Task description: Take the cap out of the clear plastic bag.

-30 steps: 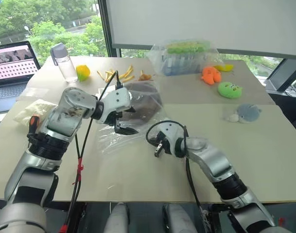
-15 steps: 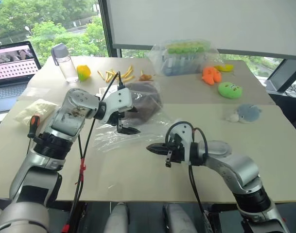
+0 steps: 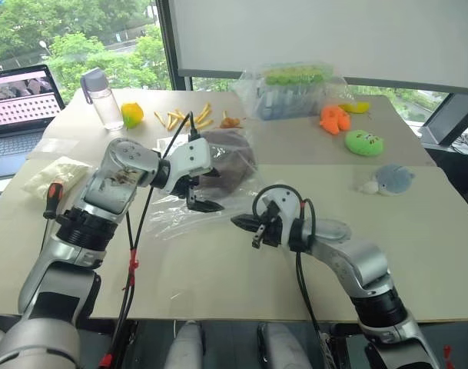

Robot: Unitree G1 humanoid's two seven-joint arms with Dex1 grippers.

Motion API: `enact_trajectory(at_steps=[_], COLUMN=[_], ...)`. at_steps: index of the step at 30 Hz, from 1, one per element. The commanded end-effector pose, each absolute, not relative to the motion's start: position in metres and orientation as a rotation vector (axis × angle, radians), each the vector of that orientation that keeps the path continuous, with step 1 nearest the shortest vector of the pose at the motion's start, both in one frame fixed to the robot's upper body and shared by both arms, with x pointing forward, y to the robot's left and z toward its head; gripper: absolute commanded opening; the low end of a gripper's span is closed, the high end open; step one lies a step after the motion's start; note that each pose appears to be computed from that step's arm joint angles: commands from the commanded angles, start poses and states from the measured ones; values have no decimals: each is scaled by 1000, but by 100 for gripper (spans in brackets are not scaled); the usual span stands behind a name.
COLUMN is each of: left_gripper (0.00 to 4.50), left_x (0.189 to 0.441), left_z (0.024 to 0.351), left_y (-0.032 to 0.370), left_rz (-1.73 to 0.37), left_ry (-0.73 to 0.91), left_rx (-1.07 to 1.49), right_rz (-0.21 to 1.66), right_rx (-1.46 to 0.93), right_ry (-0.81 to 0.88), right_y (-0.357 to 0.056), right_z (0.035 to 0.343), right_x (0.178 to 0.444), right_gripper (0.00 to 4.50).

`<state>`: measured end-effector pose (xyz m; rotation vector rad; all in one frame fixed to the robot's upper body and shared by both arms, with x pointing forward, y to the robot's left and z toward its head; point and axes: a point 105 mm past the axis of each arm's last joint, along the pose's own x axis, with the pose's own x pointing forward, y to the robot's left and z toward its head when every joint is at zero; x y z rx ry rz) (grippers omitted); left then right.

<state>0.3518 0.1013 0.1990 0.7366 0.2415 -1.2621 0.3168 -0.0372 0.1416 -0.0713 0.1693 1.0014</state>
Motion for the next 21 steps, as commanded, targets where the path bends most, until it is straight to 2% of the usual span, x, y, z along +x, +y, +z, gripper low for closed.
enact_trajectory(at_steps=[1,8,17,21], left_gripper=[450,450,450,450], left_x=[351,350,351,361], left_z=[216,216,216,221], left_y=[103,103,99,96], left_rz=[-1239,-1238,-1240,-1172], left_ry=[190,194,186,154], left_rx=[770,770,775,787], right_rz=[951,892,936,948], right_rx=[-59,106,106,83], right_ry=[50,-86,-61,-40], right_y=[-42,-45,-36,-32], right_z=[165,195,191,185], right_x=[327,337,331,329], right_gripper=[6,6,6,6])
